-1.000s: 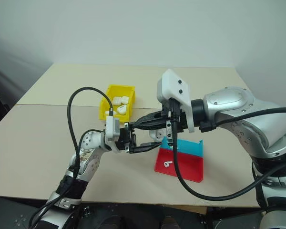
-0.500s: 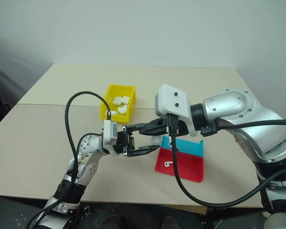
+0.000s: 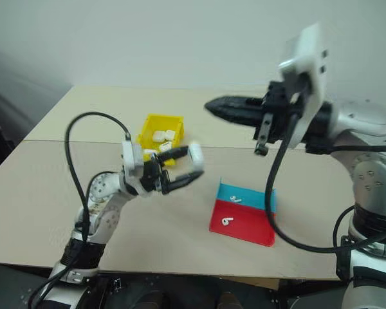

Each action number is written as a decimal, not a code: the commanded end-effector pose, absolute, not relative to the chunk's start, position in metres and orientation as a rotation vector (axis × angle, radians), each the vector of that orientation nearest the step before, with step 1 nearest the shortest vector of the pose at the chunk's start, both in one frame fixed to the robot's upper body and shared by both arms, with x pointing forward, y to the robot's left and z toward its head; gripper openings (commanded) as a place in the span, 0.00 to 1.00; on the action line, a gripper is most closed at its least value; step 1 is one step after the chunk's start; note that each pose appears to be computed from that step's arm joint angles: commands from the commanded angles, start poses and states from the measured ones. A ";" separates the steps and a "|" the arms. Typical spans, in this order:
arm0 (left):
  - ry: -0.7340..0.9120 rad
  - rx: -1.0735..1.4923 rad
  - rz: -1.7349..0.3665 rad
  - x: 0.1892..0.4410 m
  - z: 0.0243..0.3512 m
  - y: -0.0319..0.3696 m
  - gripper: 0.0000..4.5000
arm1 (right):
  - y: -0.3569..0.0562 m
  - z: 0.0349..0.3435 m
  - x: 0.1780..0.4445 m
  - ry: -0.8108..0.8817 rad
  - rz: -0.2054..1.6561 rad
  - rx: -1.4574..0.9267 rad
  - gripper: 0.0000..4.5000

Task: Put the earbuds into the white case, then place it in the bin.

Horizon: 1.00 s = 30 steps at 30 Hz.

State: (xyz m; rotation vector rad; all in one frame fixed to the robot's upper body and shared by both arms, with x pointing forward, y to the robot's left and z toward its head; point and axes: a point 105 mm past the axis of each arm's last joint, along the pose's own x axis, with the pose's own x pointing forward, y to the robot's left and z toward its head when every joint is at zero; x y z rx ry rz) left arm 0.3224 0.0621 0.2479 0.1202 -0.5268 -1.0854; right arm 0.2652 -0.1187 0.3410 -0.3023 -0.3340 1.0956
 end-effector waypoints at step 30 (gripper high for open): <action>-0.257 0.219 -0.397 0.449 0.242 0.113 0.98 | -0.138 0.287 0.267 -0.125 0.887 -0.437 0.00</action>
